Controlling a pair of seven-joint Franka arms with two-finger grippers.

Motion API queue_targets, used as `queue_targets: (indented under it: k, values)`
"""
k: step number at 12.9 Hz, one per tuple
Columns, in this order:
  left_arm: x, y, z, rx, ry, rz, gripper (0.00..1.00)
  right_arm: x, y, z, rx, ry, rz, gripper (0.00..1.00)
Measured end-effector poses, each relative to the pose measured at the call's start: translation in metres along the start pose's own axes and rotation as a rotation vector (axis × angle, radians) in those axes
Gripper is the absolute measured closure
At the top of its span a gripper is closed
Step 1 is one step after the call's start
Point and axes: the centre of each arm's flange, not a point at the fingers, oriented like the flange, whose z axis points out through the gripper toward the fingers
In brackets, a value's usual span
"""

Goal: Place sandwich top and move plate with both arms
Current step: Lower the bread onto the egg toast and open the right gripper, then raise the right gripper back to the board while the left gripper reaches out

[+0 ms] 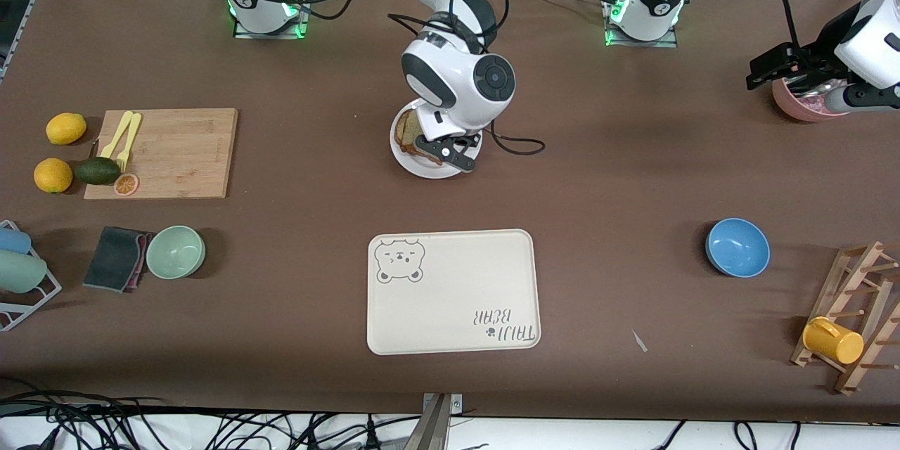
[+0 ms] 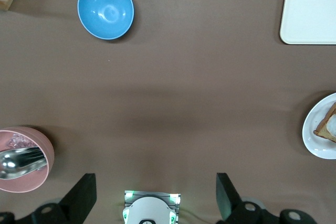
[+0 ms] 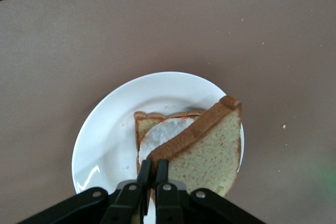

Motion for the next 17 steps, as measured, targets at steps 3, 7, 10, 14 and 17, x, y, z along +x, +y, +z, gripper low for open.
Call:
queue_targets:
  k: [3, 7, 10, 14, 17]
  values:
    - [0.001, 0.000, 0.001, 0.000, -0.002, 0.000, 0.00, -0.002, -0.001, 0.000, 0.000, -0.004, -0.004, 0.93]
    - [0.001, 0.000, 0.001, 0.000, -0.002, 0.000, 0.00, -0.019, -0.010, 0.000, 0.024, -0.015, -0.031, 0.76]
    - [0.002, 0.000, 0.002, 0.000, -0.004, 0.000, 0.00, -0.030, -0.015, -0.001, 0.035, -0.010, -0.047, 0.41]
    - [0.005, 0.000, 0.006, -0.001, -0.013, 0.000, 0.00, -0.001, 0.004, -0.018, 0.040, 0.025, -0.095, 0.01]
    - [0.009, 0.000, 0.011, -0.002, -0.024, 0.003, 0.00, 0.057, 0.060, -0.066, 0.097, 0.101, -0.044, 0.00]
